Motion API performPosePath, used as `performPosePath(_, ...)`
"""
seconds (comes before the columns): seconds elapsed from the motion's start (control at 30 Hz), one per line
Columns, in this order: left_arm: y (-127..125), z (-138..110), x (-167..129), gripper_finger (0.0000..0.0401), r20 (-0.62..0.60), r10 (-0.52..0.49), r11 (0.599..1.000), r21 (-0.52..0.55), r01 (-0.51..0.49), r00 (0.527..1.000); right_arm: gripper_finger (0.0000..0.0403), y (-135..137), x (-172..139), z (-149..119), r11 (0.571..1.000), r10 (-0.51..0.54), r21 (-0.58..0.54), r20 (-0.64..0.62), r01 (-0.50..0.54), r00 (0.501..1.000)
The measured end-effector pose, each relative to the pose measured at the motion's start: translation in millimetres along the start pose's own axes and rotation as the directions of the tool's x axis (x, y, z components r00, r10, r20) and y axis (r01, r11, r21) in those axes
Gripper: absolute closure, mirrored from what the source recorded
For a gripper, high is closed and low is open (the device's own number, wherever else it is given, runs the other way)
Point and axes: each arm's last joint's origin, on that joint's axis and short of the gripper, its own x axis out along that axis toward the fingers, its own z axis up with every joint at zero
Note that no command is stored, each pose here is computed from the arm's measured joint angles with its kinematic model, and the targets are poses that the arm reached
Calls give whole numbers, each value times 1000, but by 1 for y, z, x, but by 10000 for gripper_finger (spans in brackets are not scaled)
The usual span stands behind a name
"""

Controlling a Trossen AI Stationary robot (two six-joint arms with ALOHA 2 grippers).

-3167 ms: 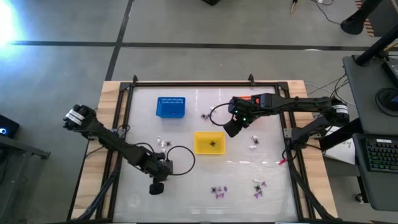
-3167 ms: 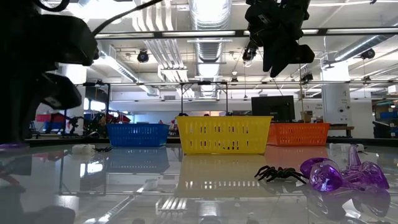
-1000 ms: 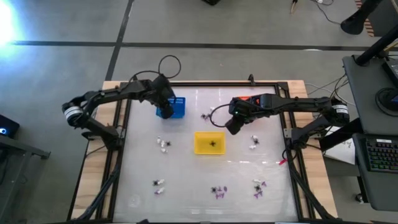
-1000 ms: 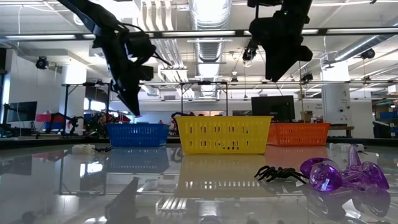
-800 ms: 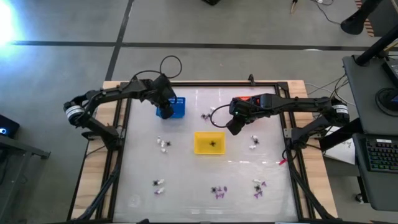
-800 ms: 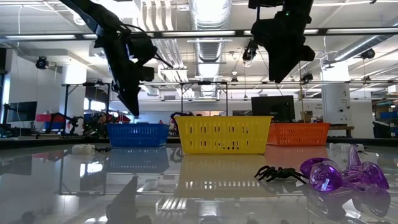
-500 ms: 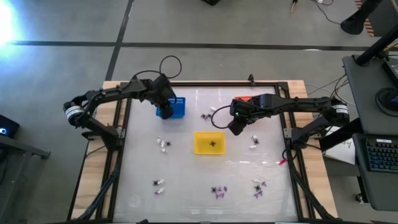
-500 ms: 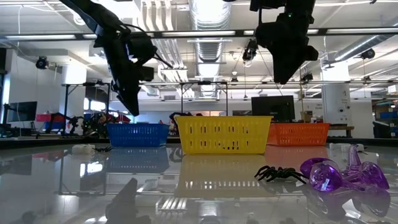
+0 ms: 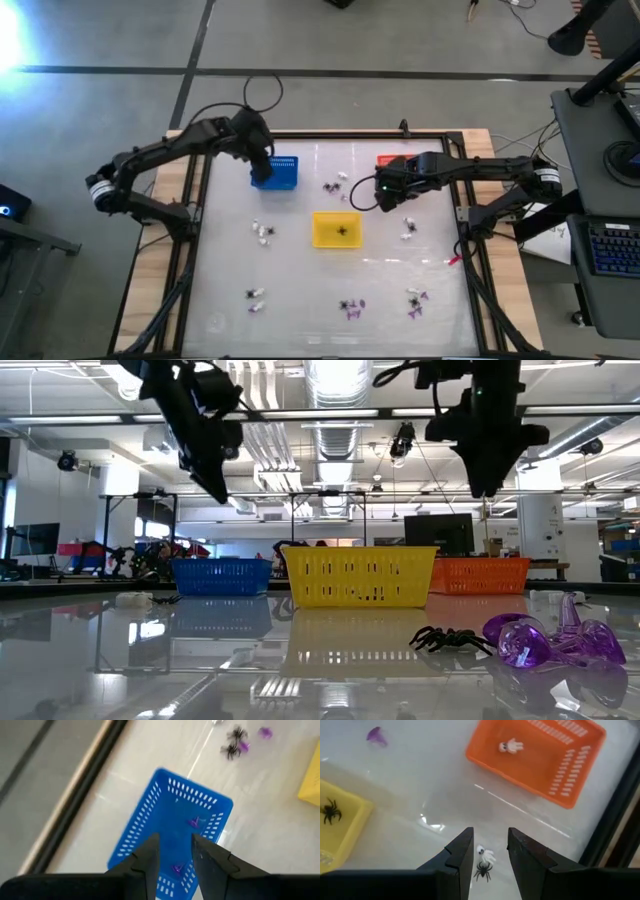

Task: Sort Halloween decoration
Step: Put the white skeleton toy into the orange bin

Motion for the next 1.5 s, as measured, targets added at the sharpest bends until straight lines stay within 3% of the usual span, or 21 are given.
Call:
performPosePath(0.3,-1,-1,-33,307,39,13,1000,21,-13,999,259,-3,10,-6,998,-43,35,-32,44,999)
performPosePath(0.63,-2,-10,-44,307,69,20,999,36,-23,997,249,-19,65,-39,981,-141,-162,-208,108,968)
performPosePath(0.9,-2,-8,-41,307,59,18,999,39,-20,998,254,-16,96,-51,955,-13,-289,-252,-63,968)
performPosePath(1.17,-2,-7,-36,307,43,15,1000,3,-15,999,254,-18,111,-57,929,26,-352,-240,-112,970)
performPosePath(1.5,-1,-5,-34,307,46,15,1000,-22,-14,999,257,-25,130,-64,934,70,-328,-230,-144,971)
